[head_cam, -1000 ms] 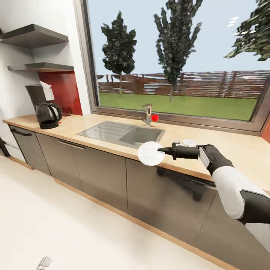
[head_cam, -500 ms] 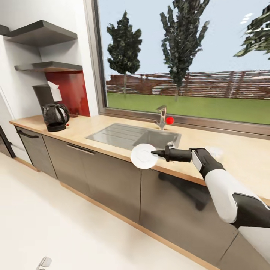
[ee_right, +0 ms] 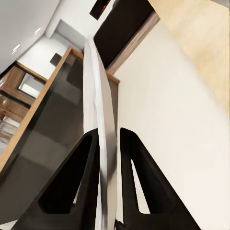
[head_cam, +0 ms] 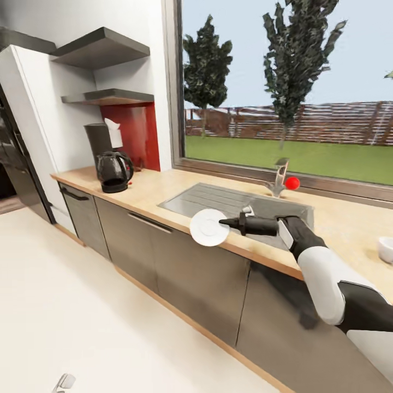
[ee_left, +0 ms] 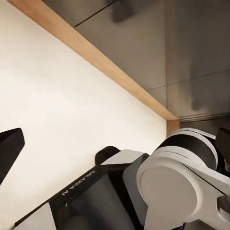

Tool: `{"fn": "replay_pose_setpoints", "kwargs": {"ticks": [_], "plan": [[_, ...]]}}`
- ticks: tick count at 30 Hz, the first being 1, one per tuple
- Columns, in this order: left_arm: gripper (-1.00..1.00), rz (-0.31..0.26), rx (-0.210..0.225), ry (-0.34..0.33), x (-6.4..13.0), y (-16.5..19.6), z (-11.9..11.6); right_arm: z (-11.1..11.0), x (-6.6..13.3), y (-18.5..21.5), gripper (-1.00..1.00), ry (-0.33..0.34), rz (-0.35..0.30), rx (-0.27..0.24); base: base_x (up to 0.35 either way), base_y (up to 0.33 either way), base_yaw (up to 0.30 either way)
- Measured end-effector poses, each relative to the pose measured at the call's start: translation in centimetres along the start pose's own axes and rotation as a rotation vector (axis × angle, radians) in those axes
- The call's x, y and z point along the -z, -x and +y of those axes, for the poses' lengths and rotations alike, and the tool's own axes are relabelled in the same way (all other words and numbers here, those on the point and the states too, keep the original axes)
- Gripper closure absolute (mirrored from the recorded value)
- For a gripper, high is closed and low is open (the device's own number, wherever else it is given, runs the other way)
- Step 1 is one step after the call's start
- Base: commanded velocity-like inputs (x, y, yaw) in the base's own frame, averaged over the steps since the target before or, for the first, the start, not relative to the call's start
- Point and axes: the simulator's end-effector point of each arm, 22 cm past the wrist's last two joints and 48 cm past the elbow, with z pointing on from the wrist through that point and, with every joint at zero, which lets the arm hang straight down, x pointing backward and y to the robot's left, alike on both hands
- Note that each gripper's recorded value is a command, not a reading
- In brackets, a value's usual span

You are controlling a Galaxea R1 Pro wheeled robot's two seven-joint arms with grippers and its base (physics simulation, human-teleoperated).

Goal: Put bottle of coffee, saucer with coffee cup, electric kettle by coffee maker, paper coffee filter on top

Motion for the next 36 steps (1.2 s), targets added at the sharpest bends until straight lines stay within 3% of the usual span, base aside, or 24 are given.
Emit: {"fn": "replay_pose_setpoints", "kwargs": {"ticks": [36], "plan": [[-1.0,0.0,0.0,0.0,0.0,0.0,0.0,-0.02,0.0,0.03,1.0,0.0,-0.002,0.002,0.265,0.247,0.272]]}}
